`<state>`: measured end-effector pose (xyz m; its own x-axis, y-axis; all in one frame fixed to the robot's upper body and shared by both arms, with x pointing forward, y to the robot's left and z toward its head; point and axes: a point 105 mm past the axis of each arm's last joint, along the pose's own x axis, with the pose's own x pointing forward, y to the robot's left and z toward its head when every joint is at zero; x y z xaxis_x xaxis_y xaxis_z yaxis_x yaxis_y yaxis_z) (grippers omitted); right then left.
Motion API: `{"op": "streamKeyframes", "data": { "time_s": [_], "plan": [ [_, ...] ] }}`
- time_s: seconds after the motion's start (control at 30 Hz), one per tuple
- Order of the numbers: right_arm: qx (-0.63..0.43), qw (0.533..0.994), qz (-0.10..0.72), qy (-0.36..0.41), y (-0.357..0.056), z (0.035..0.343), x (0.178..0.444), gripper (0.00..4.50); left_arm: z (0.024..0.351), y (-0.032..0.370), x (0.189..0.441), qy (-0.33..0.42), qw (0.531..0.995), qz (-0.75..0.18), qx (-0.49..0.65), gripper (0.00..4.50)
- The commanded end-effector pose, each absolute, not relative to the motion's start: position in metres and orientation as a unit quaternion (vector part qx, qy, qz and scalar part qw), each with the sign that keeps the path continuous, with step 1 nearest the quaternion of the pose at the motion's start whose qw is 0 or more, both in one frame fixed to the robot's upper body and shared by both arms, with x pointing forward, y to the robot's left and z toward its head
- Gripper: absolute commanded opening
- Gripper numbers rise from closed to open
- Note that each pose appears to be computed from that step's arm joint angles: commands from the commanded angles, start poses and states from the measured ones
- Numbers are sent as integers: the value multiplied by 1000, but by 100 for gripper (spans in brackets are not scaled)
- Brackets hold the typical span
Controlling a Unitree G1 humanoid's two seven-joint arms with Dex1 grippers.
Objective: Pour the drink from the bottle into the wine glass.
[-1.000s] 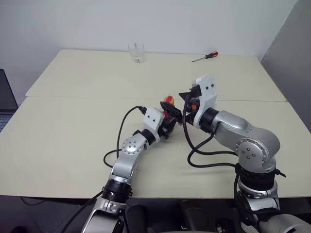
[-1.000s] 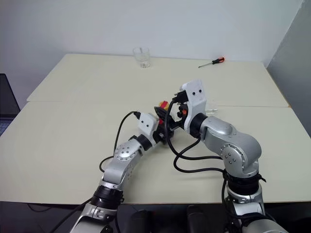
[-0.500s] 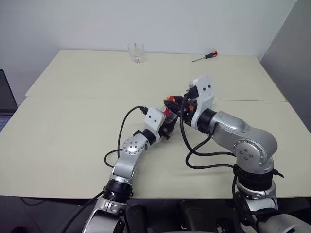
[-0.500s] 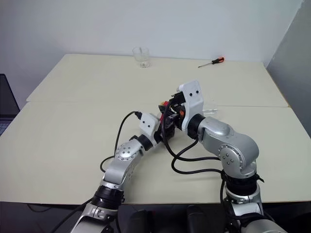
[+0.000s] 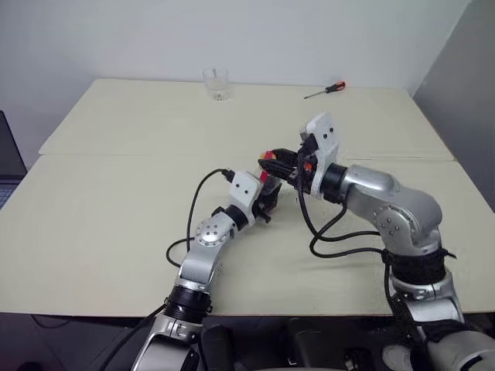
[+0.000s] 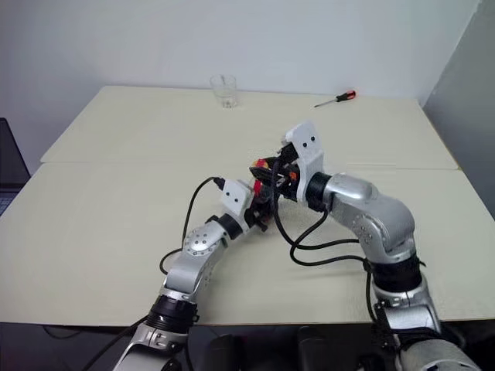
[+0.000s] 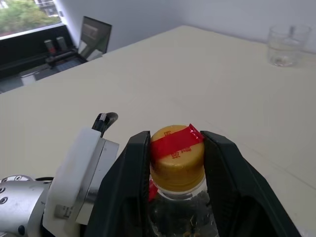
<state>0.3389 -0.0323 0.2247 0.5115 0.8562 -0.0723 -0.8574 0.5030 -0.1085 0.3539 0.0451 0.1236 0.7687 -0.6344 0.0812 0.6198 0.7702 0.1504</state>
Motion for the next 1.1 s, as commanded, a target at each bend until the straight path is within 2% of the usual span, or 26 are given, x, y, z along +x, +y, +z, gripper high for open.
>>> {"op": "streamKeyframes", "data": {
  "time_s": [0.03,0.17,0.4,0.83,1.1],
  "plan": [
    [-123,858,498,-13,-45,228,362,125,154,34,348,-123,926,-353,59,117],
    [-134,808,573,-4,-45,225,363,124,154,36,348,-123,927,-349,60,114],
    [-162,743,649,9,-49,216,362,124,153,39,346,-120,930,-342,60,113],
    [-173,740,649,39,-56,216,375,124,153,41,348,-120,932,-336,61,104],
    [-156,739,655,16,-59,235,361,392,153,38,350,-120,931,-340,60,103]
  ]
}}
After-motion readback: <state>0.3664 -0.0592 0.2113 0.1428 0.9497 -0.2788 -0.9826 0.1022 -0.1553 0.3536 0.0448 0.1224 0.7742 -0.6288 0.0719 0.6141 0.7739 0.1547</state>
